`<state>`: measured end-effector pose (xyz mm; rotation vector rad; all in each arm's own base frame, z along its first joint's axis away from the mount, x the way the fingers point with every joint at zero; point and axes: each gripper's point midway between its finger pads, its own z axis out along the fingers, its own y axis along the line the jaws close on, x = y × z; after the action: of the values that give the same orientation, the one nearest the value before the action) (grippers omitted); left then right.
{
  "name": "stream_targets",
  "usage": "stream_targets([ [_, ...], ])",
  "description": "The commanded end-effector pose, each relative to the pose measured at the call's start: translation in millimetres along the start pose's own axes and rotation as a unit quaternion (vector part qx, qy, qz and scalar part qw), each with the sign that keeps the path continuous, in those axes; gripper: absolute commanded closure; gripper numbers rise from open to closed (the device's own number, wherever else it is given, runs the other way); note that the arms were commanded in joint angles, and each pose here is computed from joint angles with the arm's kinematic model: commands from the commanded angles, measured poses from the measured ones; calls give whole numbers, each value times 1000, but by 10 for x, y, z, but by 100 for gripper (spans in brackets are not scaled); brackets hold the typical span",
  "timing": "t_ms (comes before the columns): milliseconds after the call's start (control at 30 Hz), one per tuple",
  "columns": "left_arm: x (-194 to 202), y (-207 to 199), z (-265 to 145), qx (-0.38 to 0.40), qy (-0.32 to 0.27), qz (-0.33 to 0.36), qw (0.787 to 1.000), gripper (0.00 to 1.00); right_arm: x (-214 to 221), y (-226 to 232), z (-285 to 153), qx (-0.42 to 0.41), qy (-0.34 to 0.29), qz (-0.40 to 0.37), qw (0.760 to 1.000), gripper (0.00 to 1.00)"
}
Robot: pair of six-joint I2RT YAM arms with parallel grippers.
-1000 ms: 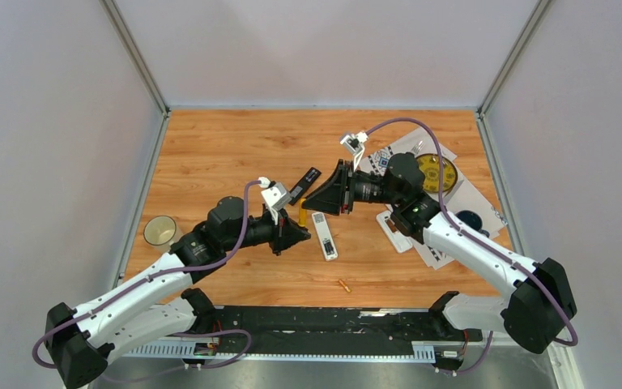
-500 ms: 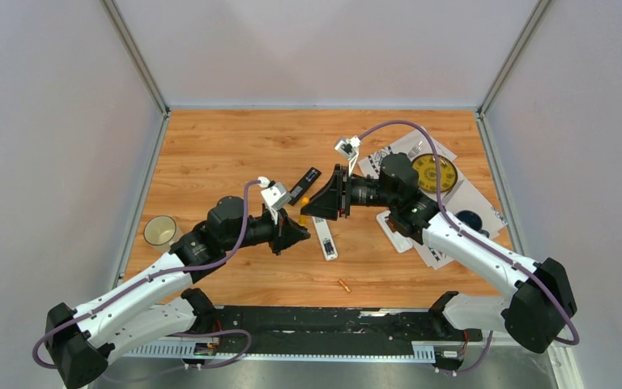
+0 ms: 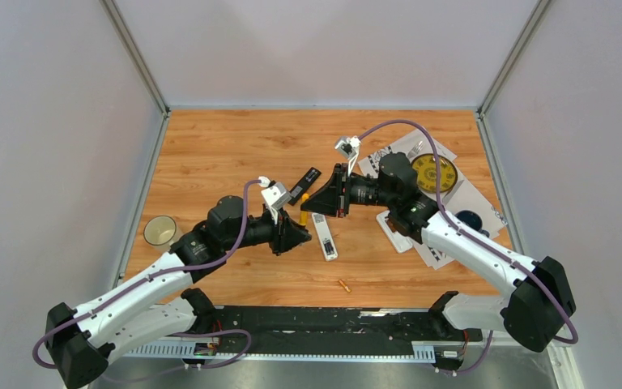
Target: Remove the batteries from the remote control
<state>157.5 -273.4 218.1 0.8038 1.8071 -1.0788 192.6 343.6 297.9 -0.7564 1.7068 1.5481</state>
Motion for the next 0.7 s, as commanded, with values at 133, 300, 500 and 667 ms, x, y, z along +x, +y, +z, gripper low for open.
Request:
stream_targets([
  [133,-227,13,-92,-22,-39,11,999,32,-87,2,-13,24,-13,-10,1000,100],
  [300,-187,103,-196,-54,-53,5,997,28,-44,-84,-67,47,-22,-22,998,100],
  [500,-16,392,-287,-128,-70,-11,989,24,-79,-357,-266,120,-63,-14,991,100],
  [667,169,497,-233,-145,-51,-30,988,24,4,-681,-465,194,-85,21,977,100],
])
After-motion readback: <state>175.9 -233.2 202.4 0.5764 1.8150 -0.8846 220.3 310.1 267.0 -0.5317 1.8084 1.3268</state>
